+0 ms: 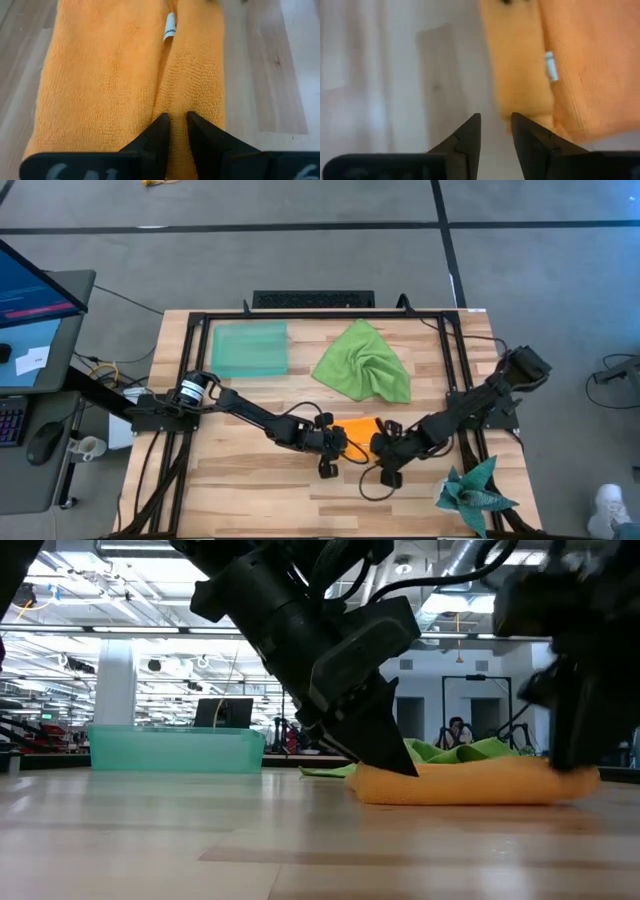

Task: Roll microfiber towels into tight, uniform cylinder then place into a basket
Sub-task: Roll the yellow towel

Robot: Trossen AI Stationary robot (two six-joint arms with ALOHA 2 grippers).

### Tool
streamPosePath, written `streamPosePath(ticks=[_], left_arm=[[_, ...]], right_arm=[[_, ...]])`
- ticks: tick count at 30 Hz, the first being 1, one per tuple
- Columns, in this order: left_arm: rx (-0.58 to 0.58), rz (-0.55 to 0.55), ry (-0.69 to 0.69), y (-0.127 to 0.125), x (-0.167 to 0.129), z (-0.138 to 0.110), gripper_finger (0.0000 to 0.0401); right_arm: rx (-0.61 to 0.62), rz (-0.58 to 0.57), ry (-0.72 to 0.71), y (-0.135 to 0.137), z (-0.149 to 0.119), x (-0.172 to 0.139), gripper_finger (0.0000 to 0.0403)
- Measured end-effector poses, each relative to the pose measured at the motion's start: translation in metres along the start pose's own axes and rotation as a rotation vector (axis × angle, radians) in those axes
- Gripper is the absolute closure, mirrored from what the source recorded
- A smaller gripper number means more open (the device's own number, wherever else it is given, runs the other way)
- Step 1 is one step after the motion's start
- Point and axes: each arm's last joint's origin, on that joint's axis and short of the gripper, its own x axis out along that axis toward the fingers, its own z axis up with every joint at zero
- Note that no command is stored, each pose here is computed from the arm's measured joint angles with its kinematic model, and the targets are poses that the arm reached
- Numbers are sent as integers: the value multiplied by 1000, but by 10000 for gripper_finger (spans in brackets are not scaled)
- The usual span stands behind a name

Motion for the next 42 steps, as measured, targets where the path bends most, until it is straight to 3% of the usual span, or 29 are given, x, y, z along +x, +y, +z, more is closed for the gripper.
streamPosePath(ticks=[9, 15, 23, 30, 35, 42], left_arm=[[19, 17, 47, 2, -1, -4, 336], [24, 20, 57, 2, 0, -5, 336], [35, 20, 56, 3, 0, -5, 336], [29, 22, 57, 7, 1, -4, 336], [30, 21, 57, 6, 1, -4, 336], [28, 18, 58, 7, 1, -4, 336]], right_arm=[[-139, -144, -187, 2, -8, -49, 280], [-285, -210, -351, 25, -20, -47, 280], [-528, -263, -294, 40, -26, -7, 274], [-539, -291, -282, 51, -11, 9, 219], [-579, -356, -186, 39, -12, 28, 167], [-481, -402, -99, 21, -9, 41, 157]])
